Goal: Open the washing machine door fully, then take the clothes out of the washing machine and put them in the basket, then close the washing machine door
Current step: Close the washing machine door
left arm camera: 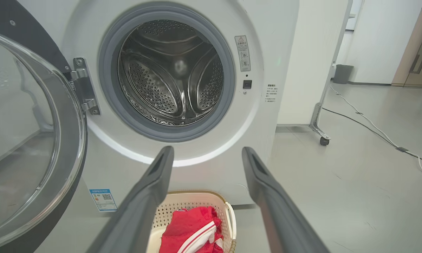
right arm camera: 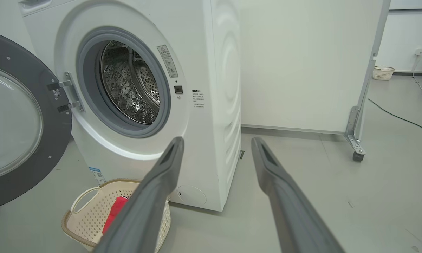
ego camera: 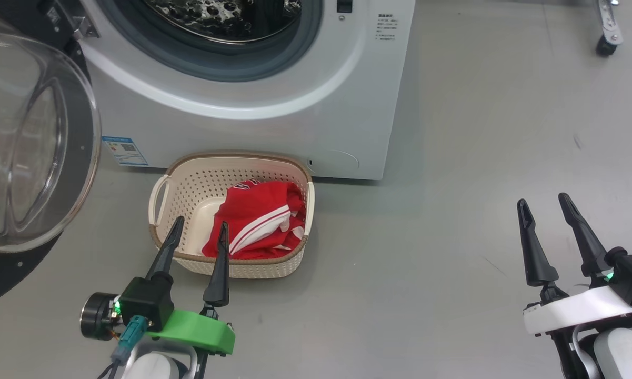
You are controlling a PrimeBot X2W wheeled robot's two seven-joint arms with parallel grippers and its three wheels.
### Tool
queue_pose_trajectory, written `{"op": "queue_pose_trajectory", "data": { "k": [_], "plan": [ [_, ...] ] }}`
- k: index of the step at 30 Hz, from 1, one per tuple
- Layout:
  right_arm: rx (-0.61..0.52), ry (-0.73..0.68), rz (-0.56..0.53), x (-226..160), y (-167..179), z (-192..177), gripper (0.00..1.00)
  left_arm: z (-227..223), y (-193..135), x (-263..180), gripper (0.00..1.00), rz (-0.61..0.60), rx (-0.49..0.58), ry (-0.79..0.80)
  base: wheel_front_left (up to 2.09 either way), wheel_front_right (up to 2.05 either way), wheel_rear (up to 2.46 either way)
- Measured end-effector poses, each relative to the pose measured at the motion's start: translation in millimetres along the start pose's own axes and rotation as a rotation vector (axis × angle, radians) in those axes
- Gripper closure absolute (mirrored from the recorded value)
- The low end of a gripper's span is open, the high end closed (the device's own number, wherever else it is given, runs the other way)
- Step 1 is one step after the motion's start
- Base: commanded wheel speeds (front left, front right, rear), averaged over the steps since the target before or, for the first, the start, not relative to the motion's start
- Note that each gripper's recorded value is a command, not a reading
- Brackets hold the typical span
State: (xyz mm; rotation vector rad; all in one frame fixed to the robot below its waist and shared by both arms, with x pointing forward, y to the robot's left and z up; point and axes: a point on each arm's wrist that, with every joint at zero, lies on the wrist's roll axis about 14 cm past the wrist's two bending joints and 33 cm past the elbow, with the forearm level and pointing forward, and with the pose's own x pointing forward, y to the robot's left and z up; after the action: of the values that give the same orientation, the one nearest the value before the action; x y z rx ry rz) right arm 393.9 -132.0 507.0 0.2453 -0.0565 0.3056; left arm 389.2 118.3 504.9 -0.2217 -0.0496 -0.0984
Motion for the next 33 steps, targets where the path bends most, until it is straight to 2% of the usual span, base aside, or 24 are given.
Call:
{"op": "queue_pose_trajectory", "data": {
  "k": [20, 33],
  "plan": [
    [0.045, 0.047, 0.286, 35.0, 89.3, -22.2, 0.0, 26.0, 72.4, -56.8, 0.0, 0.259, 0.029, -0.06, 0.0, 0.0, 0.0],
    [0.069, 0.074, 0.402, 43.8, 127.4, -33.7, 0.0, 37.6, 100.2, -82.7, 0.0, 0.368, 0.049, -0.088, 0.0, 0.0, 0.0]
  ]
}}
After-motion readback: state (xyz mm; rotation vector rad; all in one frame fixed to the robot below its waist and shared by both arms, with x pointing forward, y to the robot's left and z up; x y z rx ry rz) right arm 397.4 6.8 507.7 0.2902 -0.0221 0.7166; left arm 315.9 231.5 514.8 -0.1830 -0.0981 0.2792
